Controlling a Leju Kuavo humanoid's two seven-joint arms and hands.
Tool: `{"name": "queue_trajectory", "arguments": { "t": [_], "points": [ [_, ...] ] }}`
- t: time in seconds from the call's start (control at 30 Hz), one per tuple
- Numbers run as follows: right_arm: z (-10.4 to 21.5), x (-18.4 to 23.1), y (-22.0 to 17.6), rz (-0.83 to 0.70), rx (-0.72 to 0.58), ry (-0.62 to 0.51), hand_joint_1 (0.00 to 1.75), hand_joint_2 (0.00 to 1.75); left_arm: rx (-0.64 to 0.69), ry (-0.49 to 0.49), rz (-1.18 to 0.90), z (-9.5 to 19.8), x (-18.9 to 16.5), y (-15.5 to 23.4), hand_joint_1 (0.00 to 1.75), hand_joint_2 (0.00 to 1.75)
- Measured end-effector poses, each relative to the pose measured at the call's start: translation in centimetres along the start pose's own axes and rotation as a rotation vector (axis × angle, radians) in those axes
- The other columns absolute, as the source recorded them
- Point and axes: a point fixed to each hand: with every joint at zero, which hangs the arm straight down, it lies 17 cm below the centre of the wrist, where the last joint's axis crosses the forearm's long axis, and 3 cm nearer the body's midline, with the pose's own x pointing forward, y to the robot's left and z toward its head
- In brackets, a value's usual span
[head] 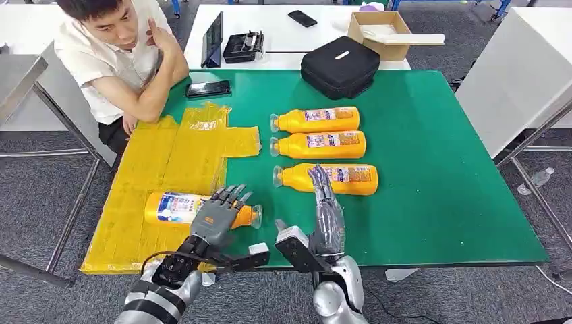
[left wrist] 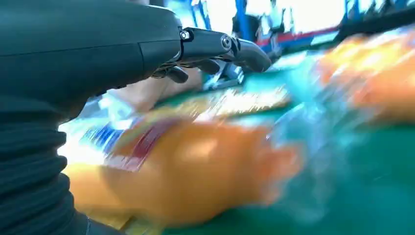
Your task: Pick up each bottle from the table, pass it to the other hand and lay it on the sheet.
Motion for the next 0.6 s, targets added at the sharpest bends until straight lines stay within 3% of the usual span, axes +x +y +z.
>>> {"name": "queue_trajectory", "arguments": {
  "t": [0.2, 0.6],
  "points": [
    [-0.1, 0.3, -0.4, 0.001, -0.012, -0.002, 0.0, 1.75, 0.075, -0.017, 0.007, 0.0, 1.4, 2.7, 0.0, 1.75],
    [0.0, 0.4, -0.6, -0.003, -0.022, -0.004, 0.0, 1.75, 0.13, -0.02, -0.008, 0.1, 1.9, 4.3, 0.0, 1.75]
  ]
}}
